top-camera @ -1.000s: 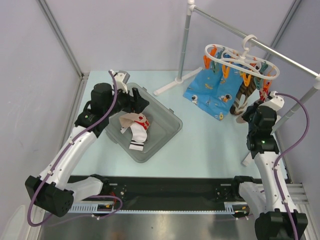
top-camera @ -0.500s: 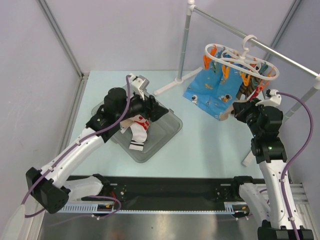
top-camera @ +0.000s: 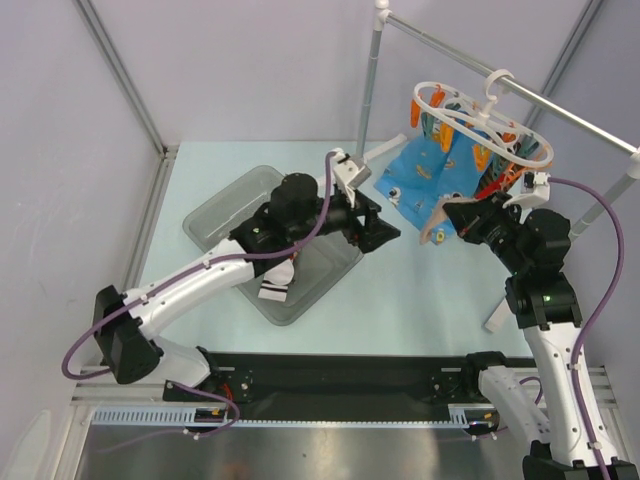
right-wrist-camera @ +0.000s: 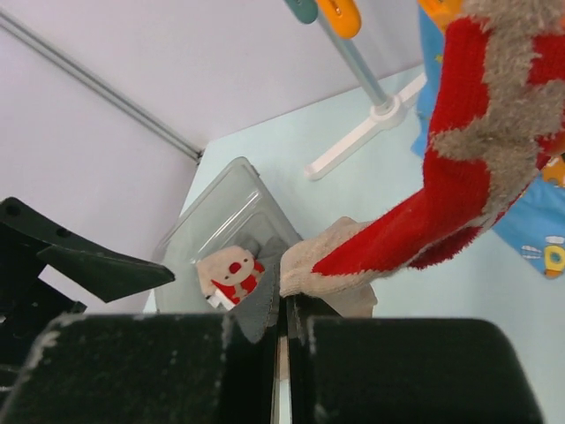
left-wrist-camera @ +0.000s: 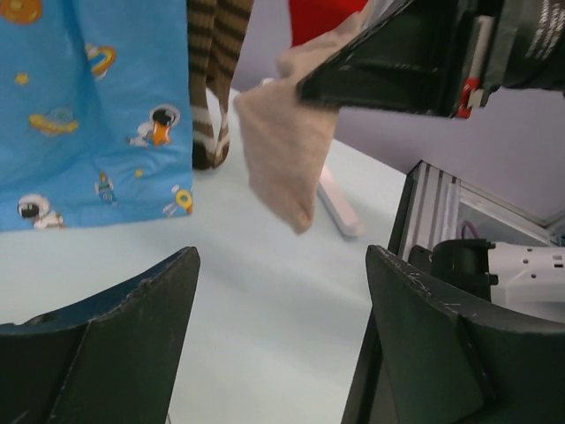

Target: Remove the socks clipped to the hanger

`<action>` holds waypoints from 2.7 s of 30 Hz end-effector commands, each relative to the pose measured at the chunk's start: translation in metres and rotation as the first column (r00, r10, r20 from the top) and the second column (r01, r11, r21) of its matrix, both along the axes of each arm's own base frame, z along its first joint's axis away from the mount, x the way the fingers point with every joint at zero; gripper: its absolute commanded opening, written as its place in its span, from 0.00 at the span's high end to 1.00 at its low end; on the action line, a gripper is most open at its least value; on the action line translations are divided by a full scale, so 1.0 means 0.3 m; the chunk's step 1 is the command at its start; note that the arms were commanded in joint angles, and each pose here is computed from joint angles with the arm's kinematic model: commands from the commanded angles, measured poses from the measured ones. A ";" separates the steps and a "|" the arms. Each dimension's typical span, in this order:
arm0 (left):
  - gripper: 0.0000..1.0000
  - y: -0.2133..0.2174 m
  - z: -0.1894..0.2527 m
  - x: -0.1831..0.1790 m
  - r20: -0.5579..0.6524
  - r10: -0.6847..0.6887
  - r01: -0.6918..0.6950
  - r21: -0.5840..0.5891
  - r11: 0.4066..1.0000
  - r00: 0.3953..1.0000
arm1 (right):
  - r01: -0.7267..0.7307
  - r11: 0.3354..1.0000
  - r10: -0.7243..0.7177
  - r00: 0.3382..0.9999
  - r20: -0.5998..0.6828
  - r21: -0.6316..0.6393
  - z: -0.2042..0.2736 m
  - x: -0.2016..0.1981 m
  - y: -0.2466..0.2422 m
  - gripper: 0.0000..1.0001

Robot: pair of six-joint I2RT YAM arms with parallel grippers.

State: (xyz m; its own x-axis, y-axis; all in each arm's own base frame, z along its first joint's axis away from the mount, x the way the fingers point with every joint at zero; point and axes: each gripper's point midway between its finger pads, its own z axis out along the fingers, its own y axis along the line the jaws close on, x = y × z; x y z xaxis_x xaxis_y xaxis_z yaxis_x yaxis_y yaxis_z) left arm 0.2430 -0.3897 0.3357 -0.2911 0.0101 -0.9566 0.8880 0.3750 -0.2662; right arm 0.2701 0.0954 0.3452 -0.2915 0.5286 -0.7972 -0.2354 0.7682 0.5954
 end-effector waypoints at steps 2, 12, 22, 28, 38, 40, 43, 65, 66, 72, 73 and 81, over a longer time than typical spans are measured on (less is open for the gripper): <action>0.18 -0.085 0.135 0.029 0.140 0.013 -0.002 -0.074 0.997 0.990 | -0.080 0.995 0.077 0.996 0.054 0.057 0.088 -0.047 0.047 1.00; 0.14 -0.245 0.107 0.020 0.174 -0.043 0.049 -0.033 0.998 0.984 | -0.109 0.989 0.103 0.993 0.063 0.099 0.110 -0.075 0.065 1.00; 0.62 -0.322 0.078 0.003 0.163 -0.074 0.077 -0.009 0.997 0.984 | -0.106 0.988 0.101 0.994 0.050 0.113 0.100 -0.082 0.065 0.99; 1.00 -0.321 0.093 0.021 0.126 -0.031 0.033 -0.016 0.999 0.992 | -0.018 0.999 0.019 1.000 -0.019 0.038 0.084 -0.075 0.011 0.48; 1.00 -0.278 0.077 0.021 0.098 0.008 -0.008 0.002 1.000 0.995 | 0.319 0.915 -0.368 0.911 -0.187 -0.246 0.127 -0.063 -0.280 0.28; 1.00 -0.271 0.074 0.020 0.098 0.012 -0.013 0.007 1.000 0.995 | 0.376 0.888 -0.427 0.887 -0.174 -0.265 0.154 -0.051 -0.323 0.29; 1.00 -0.255 0.051 0.033 0.083 0.034 -0.036 0.024 0.999 0.996 | 0.463 0.844 -0.511 0.848 -0.141 -0.271 0.211 -0.027 -0.386 0.30; 1.00 -0.187 0.017 0.059 0.104 0.085 -0.090 0.048 0.995 0.991 | 0.414 0.906 -0.421 0.904 -0.072 -0.090 0.279 0.114 -0.307 0.42; 1.00 -0.191 0.022 0.059 0.108 0.085 -0.090 0.044 0.995 0.991 | 0.408 0.908 -0.415 0.907 -0.077 -0.090 0.272 0.116 -0.300 0.42; 1.00 -0.211 0.018 0.064 0.111 0.084 -0.091 0.057 0.994 0.990 | 0.421 0.900 -0.432 0.897 -0.099 -0.112 0.231 0.119 -0.290 0.43; 1.00 -0.214 0.018 0.063 0.110 0.082 -0.089 0.059 0.994 0.991 | 0.419 0.900 -0.430 0.898 -0.090 -0.117 0.235 0.114 -0.278 0.43; 1.00 -0.232 0.026 0.063 0.107 0.074 -0.080 0.056 0.995 0.991 | 0.472 0.864 -0.490 0.868 -0.080 -0.174 0.235 0.077 -0.321 0.40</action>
State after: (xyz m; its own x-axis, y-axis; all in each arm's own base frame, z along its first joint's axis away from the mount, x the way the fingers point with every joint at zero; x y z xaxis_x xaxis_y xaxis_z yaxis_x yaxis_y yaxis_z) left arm 0.2612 -0.4549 0.3159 -0.2419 0.0931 -0.9658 0.8670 0.4677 -0.1721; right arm 0.3021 0.0101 0.3993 -0.1915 0.5289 -0.8268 0.2309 0.8430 0.4858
